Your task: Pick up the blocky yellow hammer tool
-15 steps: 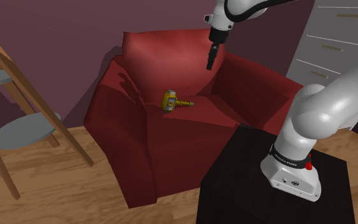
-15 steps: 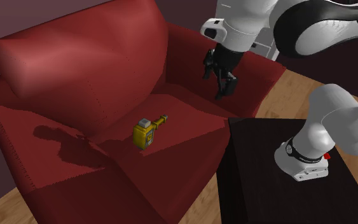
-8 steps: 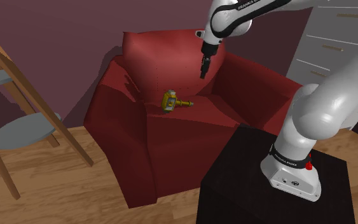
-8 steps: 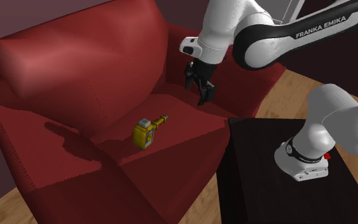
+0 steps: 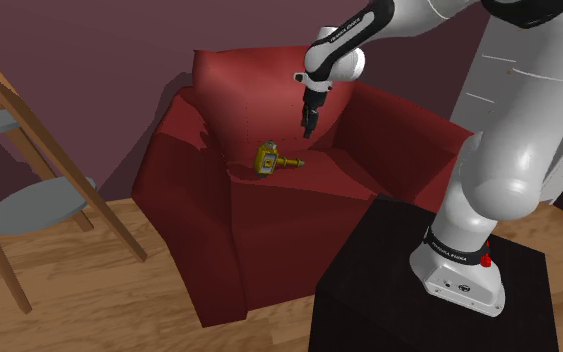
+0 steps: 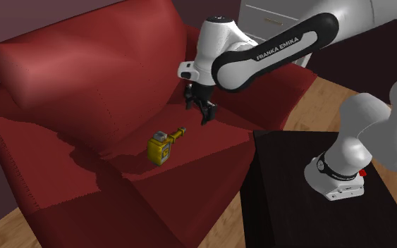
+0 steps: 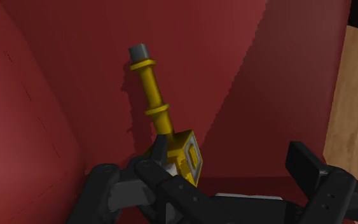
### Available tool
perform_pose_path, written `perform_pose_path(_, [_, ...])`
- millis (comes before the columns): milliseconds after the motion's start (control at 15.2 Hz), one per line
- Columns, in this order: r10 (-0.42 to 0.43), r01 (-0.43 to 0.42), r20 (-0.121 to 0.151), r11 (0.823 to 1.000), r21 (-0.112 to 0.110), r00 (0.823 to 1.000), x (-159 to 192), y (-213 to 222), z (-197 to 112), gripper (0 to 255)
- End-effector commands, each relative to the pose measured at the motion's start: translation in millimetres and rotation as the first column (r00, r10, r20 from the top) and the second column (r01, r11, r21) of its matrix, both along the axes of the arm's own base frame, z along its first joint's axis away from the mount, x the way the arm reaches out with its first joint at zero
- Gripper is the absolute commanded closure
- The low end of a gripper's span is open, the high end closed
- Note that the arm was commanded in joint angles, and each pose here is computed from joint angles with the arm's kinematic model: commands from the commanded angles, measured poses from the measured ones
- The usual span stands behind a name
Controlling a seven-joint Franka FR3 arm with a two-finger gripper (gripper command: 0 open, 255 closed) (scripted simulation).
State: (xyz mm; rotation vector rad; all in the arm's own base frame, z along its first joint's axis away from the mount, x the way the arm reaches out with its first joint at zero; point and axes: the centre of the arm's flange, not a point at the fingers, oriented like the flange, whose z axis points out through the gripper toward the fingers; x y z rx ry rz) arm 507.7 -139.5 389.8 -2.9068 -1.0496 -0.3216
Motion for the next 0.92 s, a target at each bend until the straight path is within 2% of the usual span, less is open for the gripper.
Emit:
perform_pose_path(0, [0.048,-0.048,0.002,0.999,0.008,0.999,19,-5,-20,0])
perform_pose_path(330, [0.157,-0.157,0.004,0.987,0.03,0.988,65,-15,-70,0])
perform_pose_path(792, [0.306,-0.306,0.009,0.95,0.059,0.952,129,-18,-139,0])
perform_pose_path(858, [0.306,-0.306,0.009,0.95,0.059,0.952,129,-18,-145,0])
